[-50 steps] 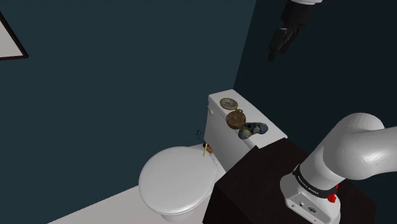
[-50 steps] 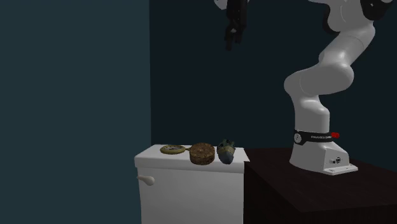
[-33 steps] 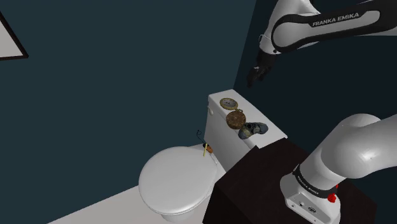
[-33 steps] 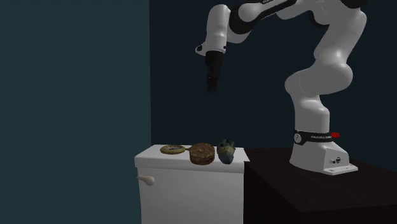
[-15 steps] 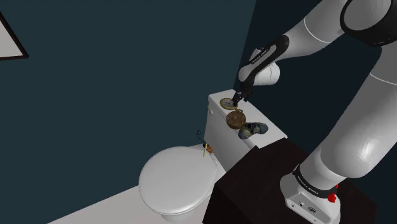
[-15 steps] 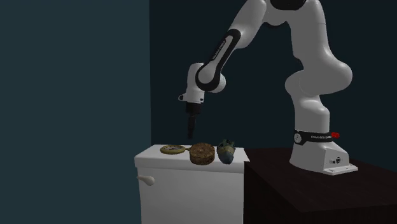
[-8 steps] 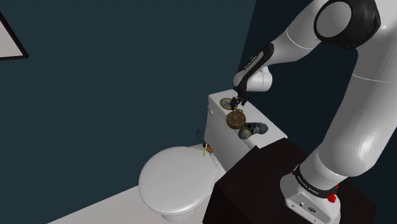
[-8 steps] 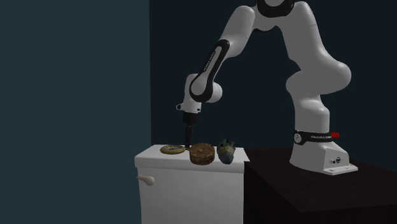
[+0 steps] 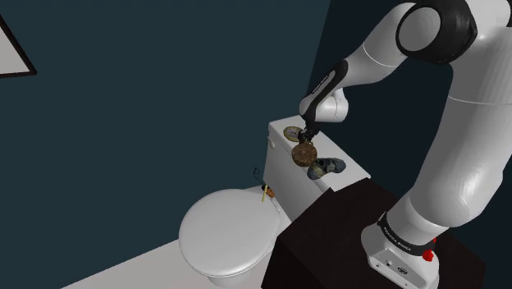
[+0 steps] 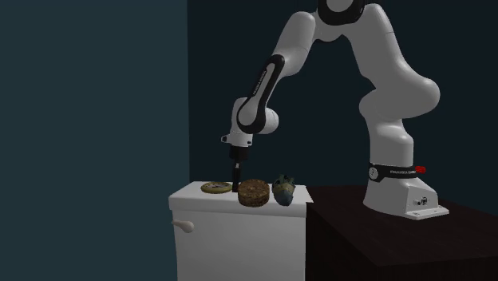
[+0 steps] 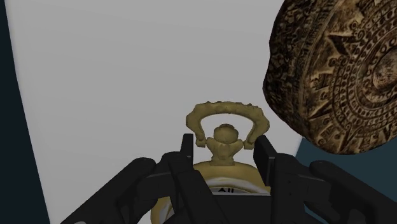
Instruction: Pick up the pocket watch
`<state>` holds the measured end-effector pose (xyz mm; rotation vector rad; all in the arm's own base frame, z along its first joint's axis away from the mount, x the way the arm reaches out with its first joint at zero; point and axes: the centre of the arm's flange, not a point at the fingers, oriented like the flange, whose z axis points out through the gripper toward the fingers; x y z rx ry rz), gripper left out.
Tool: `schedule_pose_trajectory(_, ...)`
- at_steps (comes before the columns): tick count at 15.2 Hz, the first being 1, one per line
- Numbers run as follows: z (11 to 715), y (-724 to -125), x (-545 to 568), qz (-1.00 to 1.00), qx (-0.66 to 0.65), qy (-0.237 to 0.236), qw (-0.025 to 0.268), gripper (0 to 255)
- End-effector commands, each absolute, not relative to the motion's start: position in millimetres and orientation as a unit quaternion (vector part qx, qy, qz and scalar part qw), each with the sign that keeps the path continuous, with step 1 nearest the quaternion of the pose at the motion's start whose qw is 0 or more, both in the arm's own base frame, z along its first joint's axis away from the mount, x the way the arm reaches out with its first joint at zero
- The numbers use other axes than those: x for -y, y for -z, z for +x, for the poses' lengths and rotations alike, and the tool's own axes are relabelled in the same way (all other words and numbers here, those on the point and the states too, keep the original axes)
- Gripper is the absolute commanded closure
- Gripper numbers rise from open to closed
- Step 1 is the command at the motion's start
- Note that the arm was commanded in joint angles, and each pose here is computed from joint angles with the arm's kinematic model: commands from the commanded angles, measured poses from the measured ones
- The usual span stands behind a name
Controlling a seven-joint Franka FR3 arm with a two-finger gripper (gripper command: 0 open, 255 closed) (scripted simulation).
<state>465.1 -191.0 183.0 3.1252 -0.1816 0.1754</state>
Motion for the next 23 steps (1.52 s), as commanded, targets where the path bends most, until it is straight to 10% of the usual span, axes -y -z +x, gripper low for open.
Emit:
schedule_pose_trajectory(1, 465, -183, 191, 0.997, 0.058, -0.056, 0.003, 255)
schedule_pose_trajectory(23, 465, -263, 191, 0.997, 0.058, -0.056, 0.003, 255)
